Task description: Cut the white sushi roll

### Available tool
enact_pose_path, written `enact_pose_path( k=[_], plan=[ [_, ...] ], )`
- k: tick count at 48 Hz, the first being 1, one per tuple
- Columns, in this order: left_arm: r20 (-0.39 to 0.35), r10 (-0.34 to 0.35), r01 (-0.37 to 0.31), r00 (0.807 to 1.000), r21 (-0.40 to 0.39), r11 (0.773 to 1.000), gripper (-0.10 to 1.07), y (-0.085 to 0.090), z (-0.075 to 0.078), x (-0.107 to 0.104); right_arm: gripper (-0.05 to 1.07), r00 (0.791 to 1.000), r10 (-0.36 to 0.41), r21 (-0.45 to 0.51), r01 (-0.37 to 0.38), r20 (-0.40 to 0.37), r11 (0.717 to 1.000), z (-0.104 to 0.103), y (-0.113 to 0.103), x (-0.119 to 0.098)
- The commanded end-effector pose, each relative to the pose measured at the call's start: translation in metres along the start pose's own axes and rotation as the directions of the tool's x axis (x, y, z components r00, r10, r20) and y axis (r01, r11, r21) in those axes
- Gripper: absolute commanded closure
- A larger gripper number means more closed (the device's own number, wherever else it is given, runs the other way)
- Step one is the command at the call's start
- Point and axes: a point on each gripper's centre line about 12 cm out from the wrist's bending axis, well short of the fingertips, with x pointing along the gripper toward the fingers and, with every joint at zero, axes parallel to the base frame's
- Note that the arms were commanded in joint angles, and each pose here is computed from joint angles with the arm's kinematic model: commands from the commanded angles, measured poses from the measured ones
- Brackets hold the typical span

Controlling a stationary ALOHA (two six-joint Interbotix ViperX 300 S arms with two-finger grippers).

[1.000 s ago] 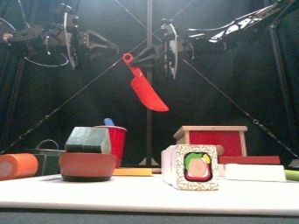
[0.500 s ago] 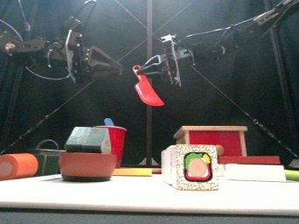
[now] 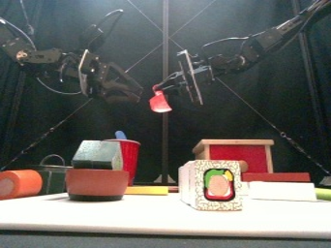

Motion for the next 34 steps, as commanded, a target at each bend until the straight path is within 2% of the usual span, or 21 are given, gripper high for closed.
enact_pose_path(
  k=[1,9,20,27,34],
  plan=[
    [0.000,0.030,-0.030,1.000,-0.028,0.999,0.07,0.004,0.001,0.001,0.70,0.995,0.076,-0.022,-0.075,0.068,0.997,0.024,0.022,0.001],
    [-0.016,0.087,-0.089,0.996,-0.113,0.990,0.07,0.011,-0.001,0.002,0.70,0.983,0.167,-0.095,-0.160,0.077,0.983,0.025,0.036,-0.001],
    [0.042,0.127,-0.118,0.991,-0.172,0.978,0.07,0.013,0.004,0.008,0.70,0.963,0.244,-0.111,-0.232,0.112,0.966,0.028,0.044,-0.003],
    [0.087,0.129,-0.110,0.988,-0.192,0.975,0.07,0.010,0.010,0.013,0.70,0.966,0.230,-0.072,-0.223,0.115,0.972,0.025,0.040,-0.002],
    [0.079,0.087,-0.075,0.993,-0.144,0.987,0.07,-0.001,0.007,0.016,0.70,0.977,0.162,0.020,-0.166,0.139,0.986,0.024,0.025,-0.002]
  ],
)
